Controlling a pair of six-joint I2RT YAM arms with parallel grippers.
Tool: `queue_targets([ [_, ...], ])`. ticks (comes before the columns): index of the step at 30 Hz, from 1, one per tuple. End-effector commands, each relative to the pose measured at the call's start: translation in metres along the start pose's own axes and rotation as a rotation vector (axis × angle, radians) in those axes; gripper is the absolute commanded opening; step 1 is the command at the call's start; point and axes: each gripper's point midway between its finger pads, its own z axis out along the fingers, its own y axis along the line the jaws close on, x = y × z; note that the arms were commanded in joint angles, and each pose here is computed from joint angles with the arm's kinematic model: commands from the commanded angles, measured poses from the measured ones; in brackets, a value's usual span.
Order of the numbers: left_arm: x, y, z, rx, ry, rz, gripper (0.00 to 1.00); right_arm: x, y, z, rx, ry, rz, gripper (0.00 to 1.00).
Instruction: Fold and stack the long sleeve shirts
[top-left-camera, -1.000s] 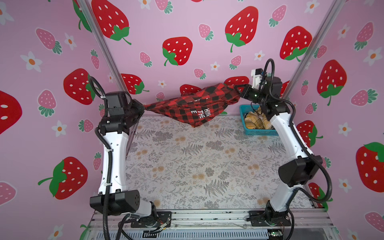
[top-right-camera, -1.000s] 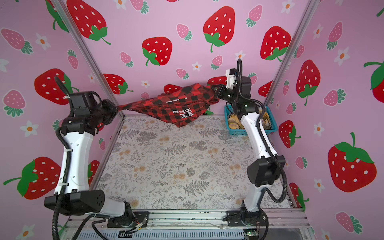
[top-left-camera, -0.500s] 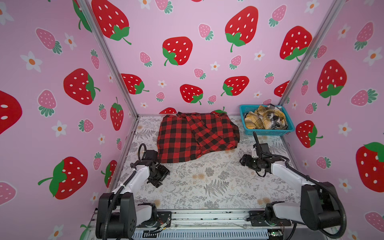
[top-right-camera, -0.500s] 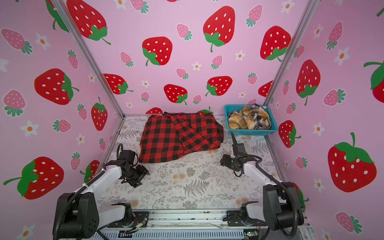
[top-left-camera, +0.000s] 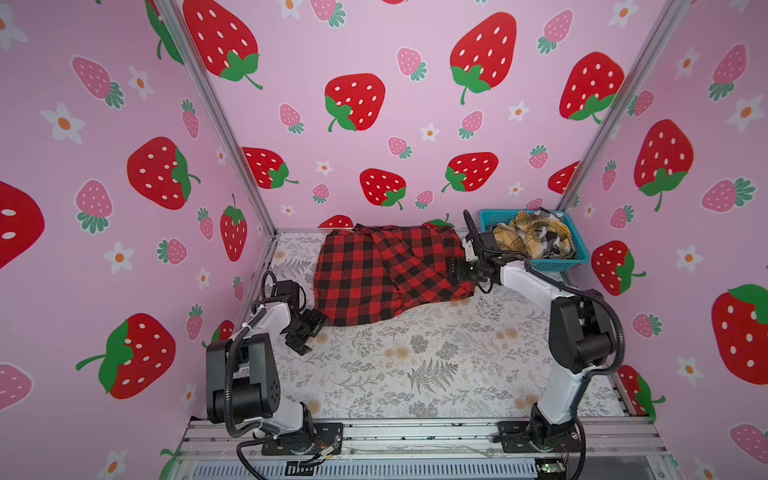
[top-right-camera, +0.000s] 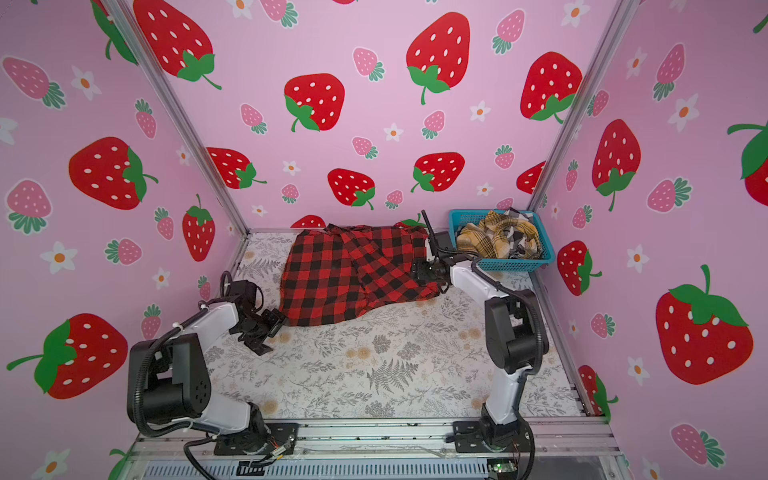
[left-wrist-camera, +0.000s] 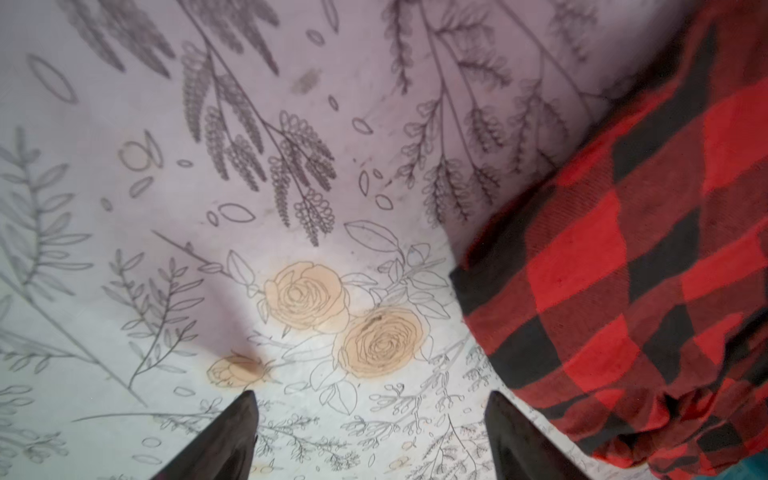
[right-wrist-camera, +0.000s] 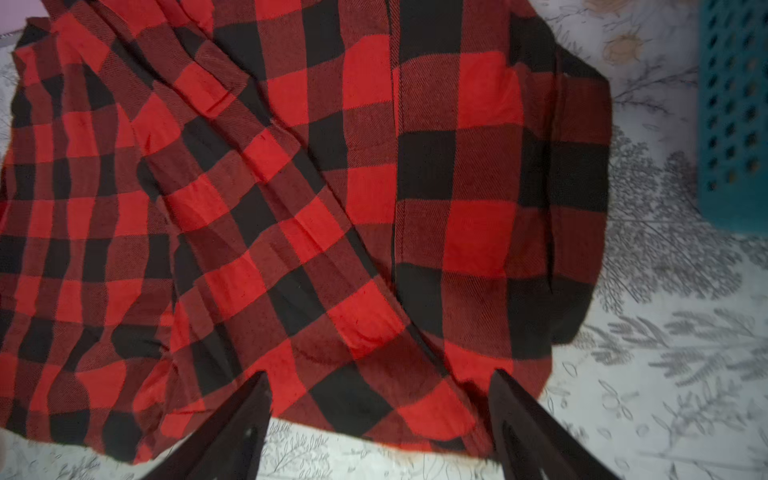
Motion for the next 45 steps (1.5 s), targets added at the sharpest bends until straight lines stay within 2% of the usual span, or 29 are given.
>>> queue_targets([
  [1, -0.019, -0.024, -0.004, 0.055, -0.027, 0.01, 0.76, 0.011, -0.01, 0.013, 0.031, 0.082, -0.022, 0.83],
  [5, -0.039, -0.031, 0.003, 0.032, -0.057, 0.003, 0.66, 0.025, -0.016, 0.027, 0.039, 0.123, -0.009, 0.79],
  [9, -0.05, -0.037, 0.011, 0.03, -0.061, -0.002, 0.5, 0.046, -0.026, 0.036, 0.069, 0.174, -0.003, 0.72],
  [13, -0.055, -0.045, 0.013, 0.041, -0.051, 0.006, 0.18, 0.061, -0.033, 0.036, 0.086, 0.198, 0.004, 0.61],
  [14, -0.054, -0.046, 0.009, 0.045, -0.053, 0.006, 0.1, 0.064, -0.033, 0.034, 0.085, 0.2, 0.004, 0.54],
  [16, -0.052, -0.043, 0.0, 0.044, -0.074, 0.014, 0.0, 0.069, -0.033, 0.027, 0.085, 0.2, 0.007, 0.38],
  [20, -0.036, -0.03, -0.018, 0.032, -0.084, 0.044, 0.0, 0.098, -0.033, 0.008, 0.072, 0.224, 0.024, 0.13],
  [24, -0.007, -0.006, -0.019, 0.025, -0.05, 0.05, 0.0, 0.139, -0.038, -0.018, 0.075, 0.256, 0.047, 0.04],
  [27, 0.013, 0.011, -0.015, 0.02, -0.029, 0.048, 0.0, 0.163, -0.039, -0.038, 0.062, 0.269, 0.066, 0.08],
  [28, 0.017, 0.015, -0.013, 0.016, -0.024, 0.049, 0.0, 0.166, -0.038, -0.044, 0.057, 0.267, 0.069, 0.14],
  [30, 0.022, 0.024, -0.009, -0.003, -0.015, 0.053, 0.0, 0.165, -0.032, -0.055, 0.036, 0.257, 0.063, 0.4],
  [33, 0.022, 0.028, -0.004, -0.02, -0.007, 0.058, 0.0, 0.145, -0.017, -0.062, -0.027, 0.23, 0.043, 0.59],
  [34, 0.022, 0.026, -0.003, -0.017, -0.001, 0.059, 0.0, 0.139, -0.011, -0.062, -0.051, 0.229, 0.038, 0.62],
  [39, 0.013, 0.016, -0.007, 0.0, -0.017, 0.05, 0.0, 0.111, 0.009, -0.039, -0.142, 0.265, -0.012, 0.66],
  [45, 0.005, 0.01, -0.007, -0.004, -0.018, 0.062, 0.0, 0.103, -0.001, -0.007, -0.181, 0.321, 0.039, 0.63],
])
